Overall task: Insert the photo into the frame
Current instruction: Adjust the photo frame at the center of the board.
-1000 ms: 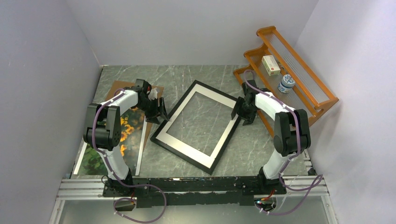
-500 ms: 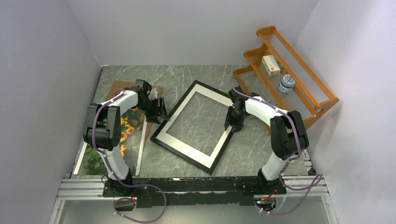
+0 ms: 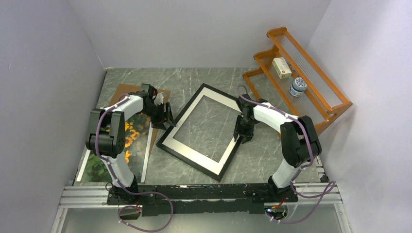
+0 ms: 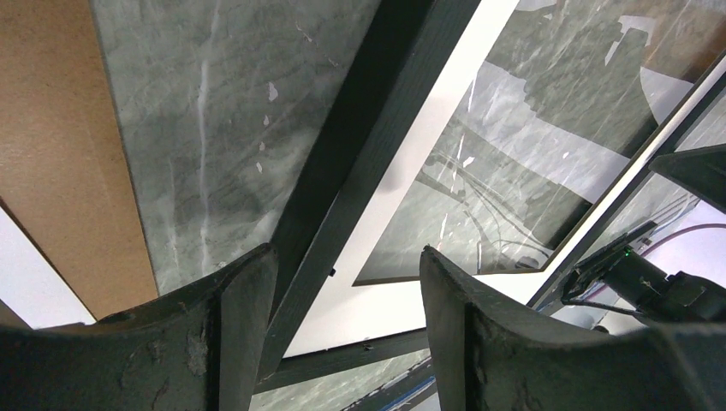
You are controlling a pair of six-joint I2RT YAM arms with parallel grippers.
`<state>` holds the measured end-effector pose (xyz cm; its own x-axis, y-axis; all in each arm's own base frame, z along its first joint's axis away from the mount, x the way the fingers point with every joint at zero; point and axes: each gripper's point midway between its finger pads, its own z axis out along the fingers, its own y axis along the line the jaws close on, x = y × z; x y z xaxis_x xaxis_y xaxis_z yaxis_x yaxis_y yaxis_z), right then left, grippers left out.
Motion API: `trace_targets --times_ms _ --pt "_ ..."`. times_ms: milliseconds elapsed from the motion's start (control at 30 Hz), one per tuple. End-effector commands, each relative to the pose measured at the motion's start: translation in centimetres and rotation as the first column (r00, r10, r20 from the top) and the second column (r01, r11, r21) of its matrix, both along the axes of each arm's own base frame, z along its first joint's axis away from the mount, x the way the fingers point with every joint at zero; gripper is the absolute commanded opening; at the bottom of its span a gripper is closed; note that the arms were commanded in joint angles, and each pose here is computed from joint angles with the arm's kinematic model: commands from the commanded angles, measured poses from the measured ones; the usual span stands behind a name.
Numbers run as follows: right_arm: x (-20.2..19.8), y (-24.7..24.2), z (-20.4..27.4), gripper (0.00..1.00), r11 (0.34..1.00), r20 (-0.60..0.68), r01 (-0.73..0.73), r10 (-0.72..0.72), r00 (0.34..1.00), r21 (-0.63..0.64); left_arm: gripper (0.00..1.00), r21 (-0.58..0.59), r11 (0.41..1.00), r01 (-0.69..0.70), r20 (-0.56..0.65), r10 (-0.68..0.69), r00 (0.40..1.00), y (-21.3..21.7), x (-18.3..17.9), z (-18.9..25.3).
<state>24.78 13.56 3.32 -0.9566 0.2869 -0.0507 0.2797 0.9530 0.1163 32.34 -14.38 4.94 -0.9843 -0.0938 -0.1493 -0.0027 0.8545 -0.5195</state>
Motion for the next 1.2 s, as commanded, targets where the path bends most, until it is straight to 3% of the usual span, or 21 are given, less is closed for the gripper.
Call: trace_targets --times_ms 0,300,567,1167 --pt "-0.3 -0.4 -0.1 0.43 0.999 -0.006 0.012 -0.012 1.0 -0.042 0.67 -0.022 1.0 0.015 0.053 -0.014 0.999 -0.3 0.2 1.4" --pt "0.9 -1.3 -0.2 0.42 0.993 0.017 0.048 -0.047 0.999 -0.111 0.67 -0.026 1.0 0.015 0.052 -0.013 0.999 -0.3 0.2 1.4" --pt "1.4 -1.5 -0.3 0.51 0.99 0.029 0.06 -0.056 0.998 -0.129 0.67 -0.026 1.0 0.015 0.049 -0.013 0.999 -0.3 0.0 1.3" --pt "2.1 -0.6 -0.1 0.0 0.996 0.045 0.032 -0.028 0.999 -0.078 0.67 -0.025 1.0 0.015 0.034 -0.014 0.999 -0.3 -0.1 0.8"
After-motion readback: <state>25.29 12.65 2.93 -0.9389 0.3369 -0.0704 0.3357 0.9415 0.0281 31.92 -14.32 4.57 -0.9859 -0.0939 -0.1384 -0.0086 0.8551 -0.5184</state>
